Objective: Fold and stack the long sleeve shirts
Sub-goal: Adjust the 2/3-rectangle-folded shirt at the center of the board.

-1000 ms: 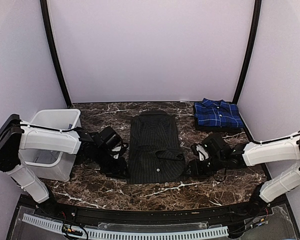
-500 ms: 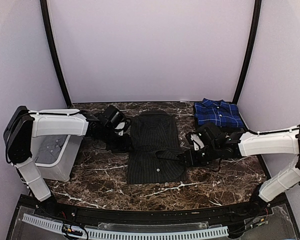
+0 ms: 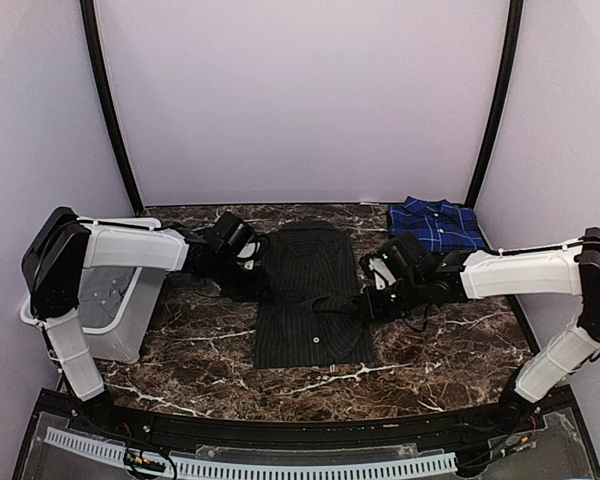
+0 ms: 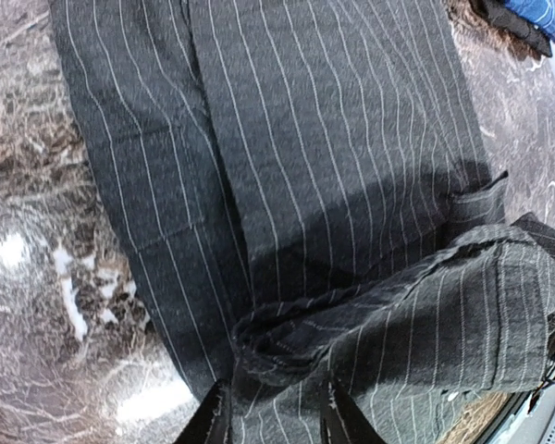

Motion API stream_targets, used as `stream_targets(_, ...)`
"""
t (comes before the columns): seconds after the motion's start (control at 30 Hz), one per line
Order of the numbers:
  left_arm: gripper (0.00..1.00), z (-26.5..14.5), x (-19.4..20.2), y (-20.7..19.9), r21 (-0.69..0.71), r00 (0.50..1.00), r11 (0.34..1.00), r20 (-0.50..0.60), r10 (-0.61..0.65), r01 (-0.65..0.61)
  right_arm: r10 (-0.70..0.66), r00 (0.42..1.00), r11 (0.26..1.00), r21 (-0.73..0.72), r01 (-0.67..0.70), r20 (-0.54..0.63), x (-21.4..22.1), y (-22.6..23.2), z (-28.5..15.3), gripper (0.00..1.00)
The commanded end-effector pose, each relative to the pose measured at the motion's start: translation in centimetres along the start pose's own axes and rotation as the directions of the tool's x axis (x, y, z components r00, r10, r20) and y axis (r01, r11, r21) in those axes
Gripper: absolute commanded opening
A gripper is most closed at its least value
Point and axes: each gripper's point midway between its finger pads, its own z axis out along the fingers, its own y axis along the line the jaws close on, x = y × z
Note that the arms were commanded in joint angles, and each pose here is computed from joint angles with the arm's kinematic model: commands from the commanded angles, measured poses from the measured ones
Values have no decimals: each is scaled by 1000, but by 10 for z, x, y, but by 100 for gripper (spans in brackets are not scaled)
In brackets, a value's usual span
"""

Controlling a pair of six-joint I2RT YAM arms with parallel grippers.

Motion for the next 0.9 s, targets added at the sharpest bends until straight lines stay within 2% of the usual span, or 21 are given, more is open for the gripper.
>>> stream_targets(0.0,29,0,-19,-9,43,998,999,58,23,-26,6,1000,1000,28,-7,22,-20,4,4,6)
stream_targets(0.17,17,2,-24,-7,50,997,998,73,22,-26,56,997,998,21,-57,55,-48,6,9,0)
stream_targets(0.27,8,1,-23,-5,47,997,999,77,21,-25,90,992,996,20,-92,88,-67,1,14,0)
stream_targets(0.37,3,-2,-27,-2,39,995,999,100,13,-17,122,985,992,10,-124,120,-85,-4,20,0)
stream_targets(0.5,0,-9,-32,3,25,989,1000,148,0,-3,157,977,988,-14,-157,148,-103,-9,28,2)
stream_targets(0.67,0,-11,-32,10,11,985,1000,172,-27,25,164,975,986,-16,-163,153,-113,-14,36,9)
stream_targets(0.8,0,-9,-30,11,20,986,1000,167,-25,22,151,976,989,-22,-149,157,-118,-12,33,21)
stream_targets(0.87,6,-8,-29,8,37,987,999,159,-20,15,137,978,991,-28,-134,158,-119,-9,30,26)
